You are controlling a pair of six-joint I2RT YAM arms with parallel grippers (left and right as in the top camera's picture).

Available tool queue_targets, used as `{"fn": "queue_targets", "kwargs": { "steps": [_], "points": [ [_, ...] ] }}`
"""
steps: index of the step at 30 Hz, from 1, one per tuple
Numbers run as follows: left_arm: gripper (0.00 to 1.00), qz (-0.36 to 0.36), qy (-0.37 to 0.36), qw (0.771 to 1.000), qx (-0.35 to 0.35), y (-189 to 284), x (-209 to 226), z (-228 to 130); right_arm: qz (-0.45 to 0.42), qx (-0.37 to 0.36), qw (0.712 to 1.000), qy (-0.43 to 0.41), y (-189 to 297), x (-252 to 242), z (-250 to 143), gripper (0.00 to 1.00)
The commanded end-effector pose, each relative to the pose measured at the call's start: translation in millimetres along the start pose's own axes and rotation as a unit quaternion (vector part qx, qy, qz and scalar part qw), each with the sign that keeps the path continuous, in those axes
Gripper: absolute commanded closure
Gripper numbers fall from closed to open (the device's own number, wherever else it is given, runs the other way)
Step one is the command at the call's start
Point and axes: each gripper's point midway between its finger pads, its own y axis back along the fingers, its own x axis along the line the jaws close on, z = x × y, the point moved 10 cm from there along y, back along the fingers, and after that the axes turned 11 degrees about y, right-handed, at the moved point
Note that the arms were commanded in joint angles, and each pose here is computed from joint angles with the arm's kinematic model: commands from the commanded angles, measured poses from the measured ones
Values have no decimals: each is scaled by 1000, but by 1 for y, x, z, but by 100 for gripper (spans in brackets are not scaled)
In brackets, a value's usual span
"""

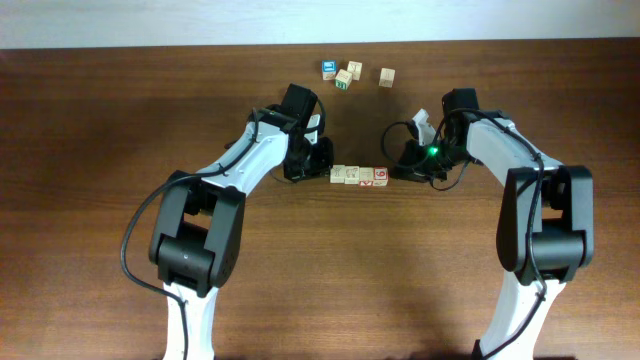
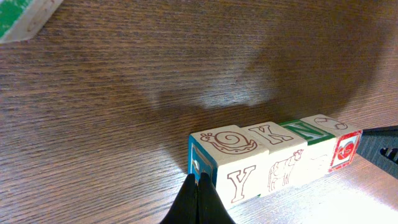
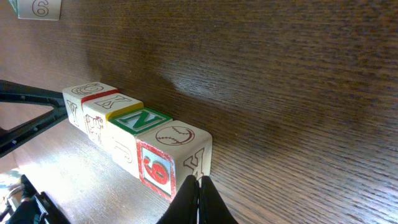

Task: Rotate 4 blocks
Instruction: 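Squeeze the block row between left and right grippers from both ends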

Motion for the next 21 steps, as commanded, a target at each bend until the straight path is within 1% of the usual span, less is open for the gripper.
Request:
{"fn": "queue_targets", "kwargs": {
  "steps": [1, 5, 21],
  "points": [
    [100, -3, -12, 1000, 1, -1, -3, 0, -4, 12, 1000, -5, -8, 0, -3, 96],
    [100, -3, -12, 1000, 1, -1, -3, 0, -10, 17, 1000, 4, -13, 5, -3, 96],
    [100, -4, -12, 1000, 2, -1, -4, 0, -26, 19, 999, -21, -16, 1, -6, 96]
  ]
}}
